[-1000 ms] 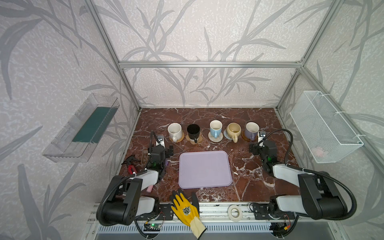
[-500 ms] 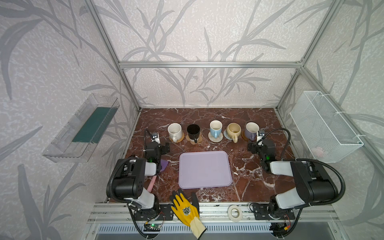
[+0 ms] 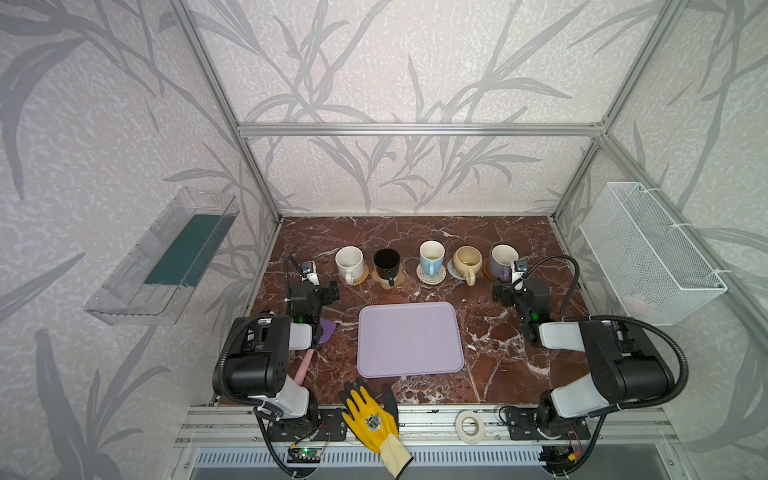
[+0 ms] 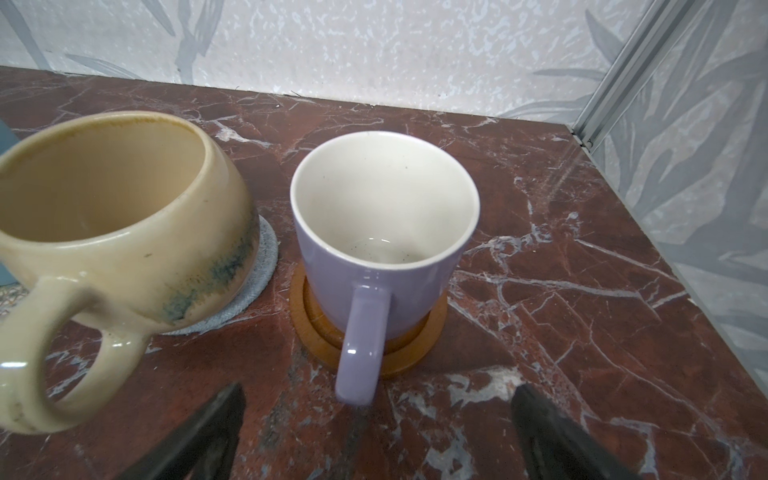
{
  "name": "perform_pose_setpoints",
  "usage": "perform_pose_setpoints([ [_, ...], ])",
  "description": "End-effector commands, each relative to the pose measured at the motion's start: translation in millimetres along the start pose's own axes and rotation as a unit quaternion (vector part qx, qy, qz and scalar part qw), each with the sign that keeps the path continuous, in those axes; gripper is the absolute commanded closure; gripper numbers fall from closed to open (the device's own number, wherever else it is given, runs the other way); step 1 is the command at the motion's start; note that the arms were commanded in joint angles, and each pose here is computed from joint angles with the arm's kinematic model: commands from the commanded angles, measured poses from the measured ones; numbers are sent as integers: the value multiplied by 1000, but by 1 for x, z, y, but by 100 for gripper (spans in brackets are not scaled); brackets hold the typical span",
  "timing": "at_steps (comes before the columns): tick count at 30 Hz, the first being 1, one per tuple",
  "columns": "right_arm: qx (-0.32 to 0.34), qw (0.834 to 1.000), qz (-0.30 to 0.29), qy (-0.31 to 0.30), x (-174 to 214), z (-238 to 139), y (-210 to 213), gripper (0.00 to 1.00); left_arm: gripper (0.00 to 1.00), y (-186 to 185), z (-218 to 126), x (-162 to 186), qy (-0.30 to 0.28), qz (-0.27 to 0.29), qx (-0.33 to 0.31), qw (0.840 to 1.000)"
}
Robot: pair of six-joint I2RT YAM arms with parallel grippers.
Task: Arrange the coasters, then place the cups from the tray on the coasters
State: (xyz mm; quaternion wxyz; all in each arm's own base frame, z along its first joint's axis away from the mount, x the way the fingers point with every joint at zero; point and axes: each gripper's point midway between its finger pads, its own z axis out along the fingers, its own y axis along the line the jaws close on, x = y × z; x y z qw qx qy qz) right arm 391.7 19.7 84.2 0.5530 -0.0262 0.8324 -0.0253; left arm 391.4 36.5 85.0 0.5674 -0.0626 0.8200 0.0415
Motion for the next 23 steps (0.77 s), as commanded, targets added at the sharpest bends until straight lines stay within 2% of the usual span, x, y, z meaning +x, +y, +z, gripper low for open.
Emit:
perform_pose_setpoints([
  [1, 1, 1000, -4, -17, -8, 1, 1, 1, 1, 0, 2, -11, -18, 1, -2, 1000],
  [23, -4, 1000, -7, -15, -8, 1, 3, 1, 1, 1, 2, -10, -18, -2, -5, 1000],
])
